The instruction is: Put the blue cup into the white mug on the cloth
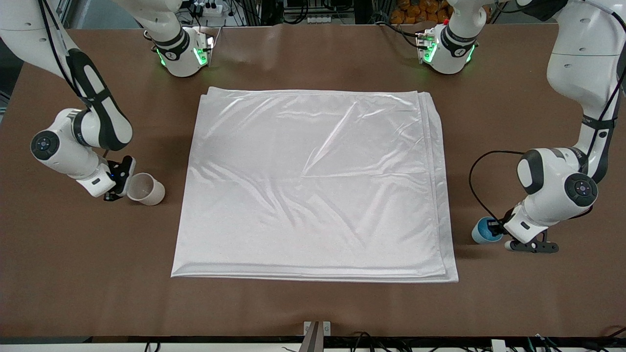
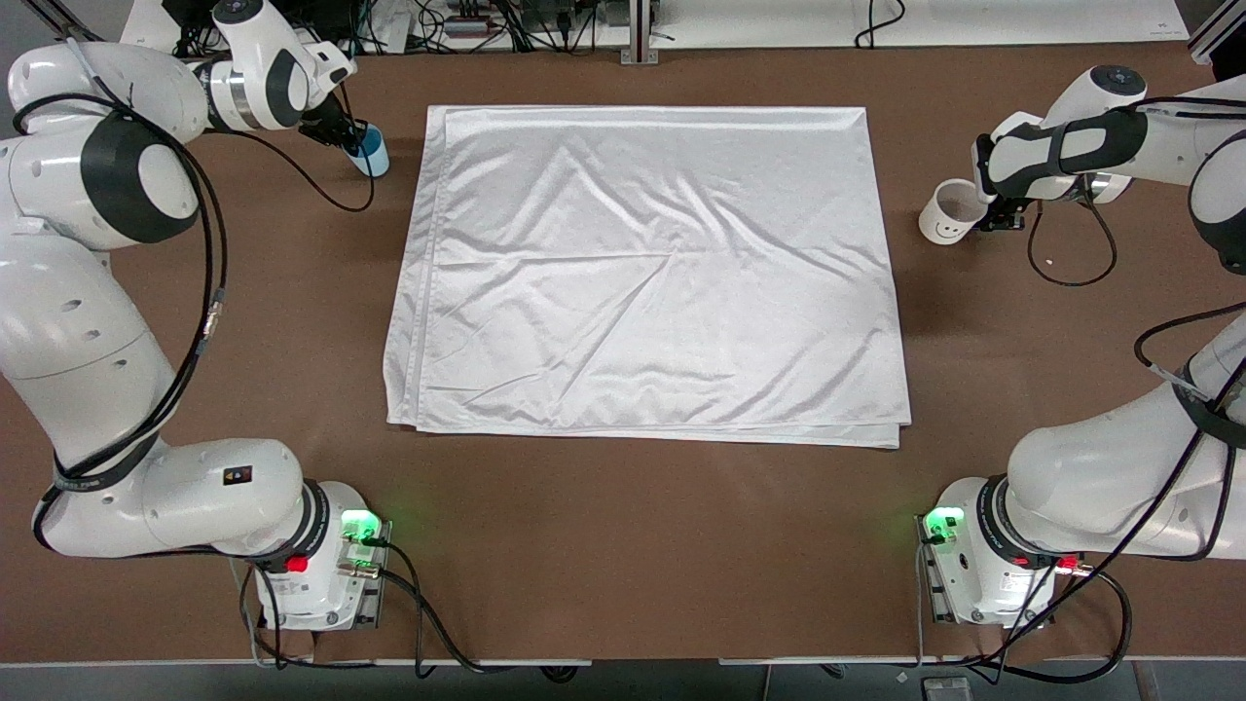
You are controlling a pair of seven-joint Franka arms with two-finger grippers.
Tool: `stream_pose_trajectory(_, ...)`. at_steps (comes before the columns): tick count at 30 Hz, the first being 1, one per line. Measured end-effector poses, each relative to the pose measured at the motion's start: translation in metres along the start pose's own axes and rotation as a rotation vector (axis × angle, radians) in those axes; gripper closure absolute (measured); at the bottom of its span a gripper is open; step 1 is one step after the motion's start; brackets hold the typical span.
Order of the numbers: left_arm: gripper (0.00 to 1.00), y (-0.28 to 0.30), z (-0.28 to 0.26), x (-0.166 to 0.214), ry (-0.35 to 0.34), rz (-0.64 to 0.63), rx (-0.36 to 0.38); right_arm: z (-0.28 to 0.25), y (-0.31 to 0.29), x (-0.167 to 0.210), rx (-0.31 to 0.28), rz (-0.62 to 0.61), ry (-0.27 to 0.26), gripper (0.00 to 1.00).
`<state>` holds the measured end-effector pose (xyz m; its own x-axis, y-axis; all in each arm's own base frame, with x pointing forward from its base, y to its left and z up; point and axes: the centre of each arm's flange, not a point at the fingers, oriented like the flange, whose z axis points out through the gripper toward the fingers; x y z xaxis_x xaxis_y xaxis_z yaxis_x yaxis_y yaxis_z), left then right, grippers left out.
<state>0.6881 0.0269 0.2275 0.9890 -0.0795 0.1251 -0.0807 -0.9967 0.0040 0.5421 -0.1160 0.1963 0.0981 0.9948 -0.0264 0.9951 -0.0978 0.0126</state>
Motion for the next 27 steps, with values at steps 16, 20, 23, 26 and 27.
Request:
stream_pose_trajectory(16, 0.96, 0.013, -0.039, 0.016, 0.062, 0.021, 0.001, -0.037, 0.013, 0.046, -0.070, -0.050, 0.054, 0.81)
stream_pose_trajectory(20, 0.96, 0.018, -0.049, 0.017, 0.055, 0.028, -0.003, -0.048, 0.012, 0.077, -0.063, -0.087, 0.072, 0.81)
stream_pose_trajectory(23, 0.96, 0.021, -0.057, 0.018, 0.057, 0.033, -0.004, -0.057, 0.009, 0.104, -0.046, -0.087, 0.087, 0.81)
stream_pose_trajectory(26, 0.96, 0.024, -0.065, 0.019, 0.064, 0.037, -0.005, -0.067, 0.005, 0.135, -0.031, -0.091, 0.099, 0.81)
stream_pose_trajectory(27, 0.96, 0.024, -0.068, 0.020, 0.065, 0.038, -0.005, -0.070, 0.003, 0.146, -0.026, -0.094, 0.103, 0.81)
